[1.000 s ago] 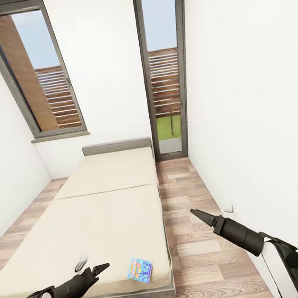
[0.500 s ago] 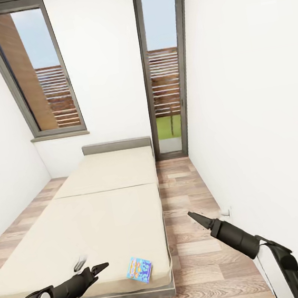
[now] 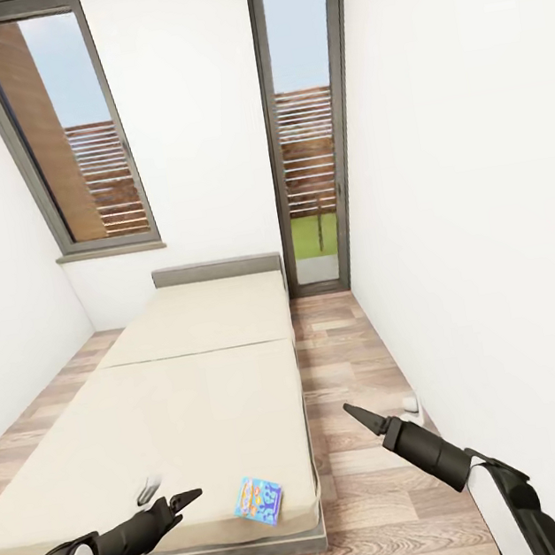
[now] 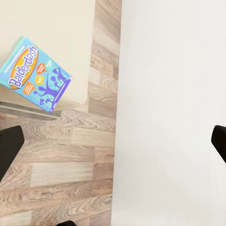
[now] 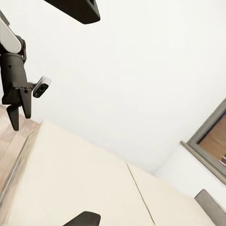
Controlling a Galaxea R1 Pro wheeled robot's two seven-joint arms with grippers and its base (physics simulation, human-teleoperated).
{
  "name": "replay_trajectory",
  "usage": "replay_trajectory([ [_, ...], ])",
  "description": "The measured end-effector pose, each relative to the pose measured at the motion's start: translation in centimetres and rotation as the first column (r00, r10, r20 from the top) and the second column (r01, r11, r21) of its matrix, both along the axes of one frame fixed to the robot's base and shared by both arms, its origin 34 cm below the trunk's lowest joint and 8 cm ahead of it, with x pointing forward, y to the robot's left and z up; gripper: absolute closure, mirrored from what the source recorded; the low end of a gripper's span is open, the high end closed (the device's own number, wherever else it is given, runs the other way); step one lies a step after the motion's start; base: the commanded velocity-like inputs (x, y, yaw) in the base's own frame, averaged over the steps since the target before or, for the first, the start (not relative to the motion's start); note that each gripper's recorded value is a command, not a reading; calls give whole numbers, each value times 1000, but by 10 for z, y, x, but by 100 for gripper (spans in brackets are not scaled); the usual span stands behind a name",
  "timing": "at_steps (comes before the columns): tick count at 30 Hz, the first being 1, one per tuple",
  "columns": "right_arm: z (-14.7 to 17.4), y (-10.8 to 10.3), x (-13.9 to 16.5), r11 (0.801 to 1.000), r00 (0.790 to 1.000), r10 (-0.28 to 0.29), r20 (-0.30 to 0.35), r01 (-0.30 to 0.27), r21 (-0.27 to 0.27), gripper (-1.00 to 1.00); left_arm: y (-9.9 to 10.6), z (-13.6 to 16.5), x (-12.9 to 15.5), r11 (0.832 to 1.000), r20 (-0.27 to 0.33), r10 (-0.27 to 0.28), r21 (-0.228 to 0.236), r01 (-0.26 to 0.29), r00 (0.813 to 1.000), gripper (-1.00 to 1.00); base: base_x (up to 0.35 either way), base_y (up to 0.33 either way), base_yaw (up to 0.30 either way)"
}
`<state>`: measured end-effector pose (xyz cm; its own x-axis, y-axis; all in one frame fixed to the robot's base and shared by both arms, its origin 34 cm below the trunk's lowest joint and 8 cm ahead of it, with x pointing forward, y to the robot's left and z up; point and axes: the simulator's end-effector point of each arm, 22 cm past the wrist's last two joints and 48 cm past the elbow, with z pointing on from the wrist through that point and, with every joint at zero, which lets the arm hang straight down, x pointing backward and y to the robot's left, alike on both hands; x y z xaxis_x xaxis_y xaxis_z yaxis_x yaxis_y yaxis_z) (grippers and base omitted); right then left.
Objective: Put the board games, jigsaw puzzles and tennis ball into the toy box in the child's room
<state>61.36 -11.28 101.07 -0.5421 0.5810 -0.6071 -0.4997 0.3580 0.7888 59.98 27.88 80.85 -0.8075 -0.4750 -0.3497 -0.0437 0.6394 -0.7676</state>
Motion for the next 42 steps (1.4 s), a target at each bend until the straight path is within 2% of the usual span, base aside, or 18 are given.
replay_trajectory([
  [14,-19,0,2,1000,1000,2,-6,-2,-1,-100,2,-17,2,1000,-1,-1,-4,1,1000,-100,0,0,0],
  [18,-25,-4,3,1000,1000,0,-5,0,-8,-100,-2,-17,2,999,12,-10,-33,11,1000,-100,0,0,0],
  [20,-27,-5,3,1000,1000,-2,-4,2,-8,-100,-5,-12,7,999,29,-16,-51,18,999,-100,0,0,0],
  [24,-32,-8,4,1000,1000,-5,-2,5,-6,-100,-8,20,43,997,104,-20,-77,28,994,-100,0,0,0],
  [26,-34,-9,4,1000,1000,-7,0,7,-6,-100,-8,24,52,996,113,-17,-83,27,993,-100,0,0,0],
  [35,-41,-22,7,999,1000,-31,-1,31,30,-100,-3,-9,51,995,59,10,-97,-4,998,-100,0,0,0],
  [42,-50,-24,6,998,999,-18,-29,20,58,-100,-2,-23,49,995,48,15,-103,-10,999,-100,0,0,0],
])
